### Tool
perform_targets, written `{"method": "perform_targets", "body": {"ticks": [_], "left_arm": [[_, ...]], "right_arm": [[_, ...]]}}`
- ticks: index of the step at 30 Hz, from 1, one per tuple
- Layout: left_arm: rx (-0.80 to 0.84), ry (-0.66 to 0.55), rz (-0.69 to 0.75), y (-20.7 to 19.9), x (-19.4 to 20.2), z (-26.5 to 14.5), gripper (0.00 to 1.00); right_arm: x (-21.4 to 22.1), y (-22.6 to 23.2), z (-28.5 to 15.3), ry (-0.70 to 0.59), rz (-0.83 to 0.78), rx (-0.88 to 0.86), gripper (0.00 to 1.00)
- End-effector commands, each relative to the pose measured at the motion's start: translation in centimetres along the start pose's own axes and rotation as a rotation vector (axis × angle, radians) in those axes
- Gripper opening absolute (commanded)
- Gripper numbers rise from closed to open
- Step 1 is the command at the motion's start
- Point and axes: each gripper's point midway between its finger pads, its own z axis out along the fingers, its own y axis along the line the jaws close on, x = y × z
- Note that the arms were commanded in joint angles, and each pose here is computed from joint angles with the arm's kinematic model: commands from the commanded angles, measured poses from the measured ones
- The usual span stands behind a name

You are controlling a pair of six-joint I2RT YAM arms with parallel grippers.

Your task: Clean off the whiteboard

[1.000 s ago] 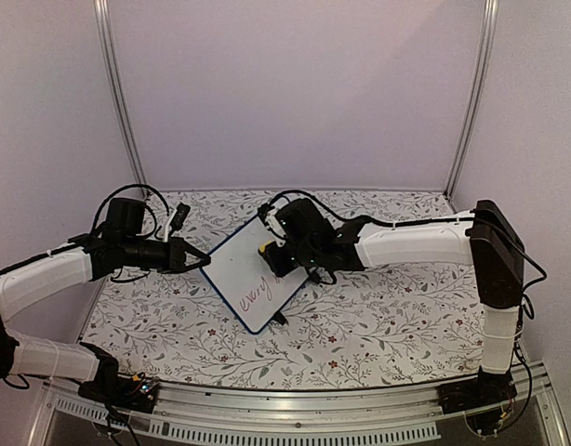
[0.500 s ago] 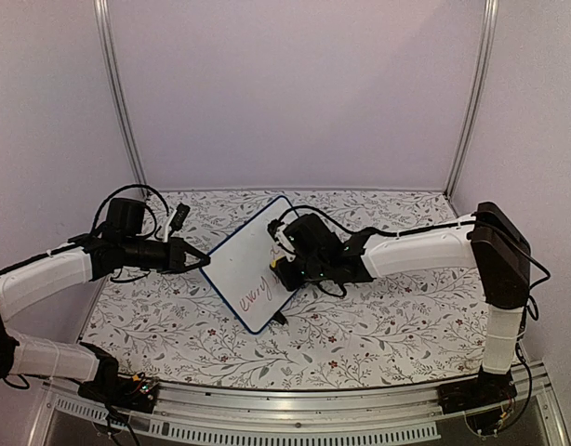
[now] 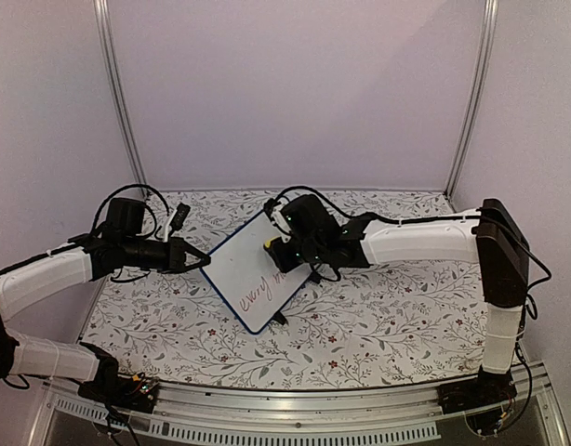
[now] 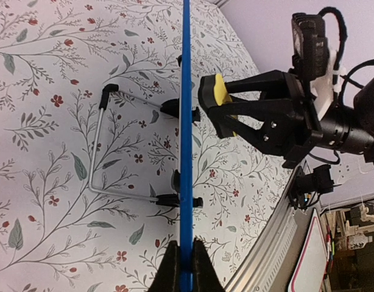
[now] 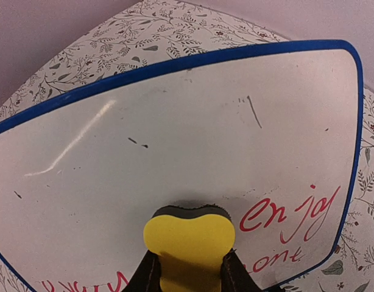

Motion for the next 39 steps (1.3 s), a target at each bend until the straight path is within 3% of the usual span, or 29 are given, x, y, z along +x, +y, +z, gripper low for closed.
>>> {"method": "perform_targets", "body": {"ticks": [1,15,31,39], "left_arm": [[0.044,-0.008,0.038,-1.0,-0.2,-0.2,0.00],[0.044,-0.005,0.036,-1.0,-0.1,-0.1,0.00],[0.047,-0.008,0.039,-1.1,-0.2,-0.2,0.00],[0.046,-0.011,0.039,-1.1,-0.2,-0.2,0.00]], "right_arm": [[1.1,-1.0,0.7,0.026,-0.007,0.038,0.21],[5.6,-1.8,0.5,0.096,0.028,0.038,0.21],[0.9,-1.8,1.5,0.017,0.022,0.040,0.21],[1.7,-1.9,1.9,0.038,0.019,0.034,0.20]]}}
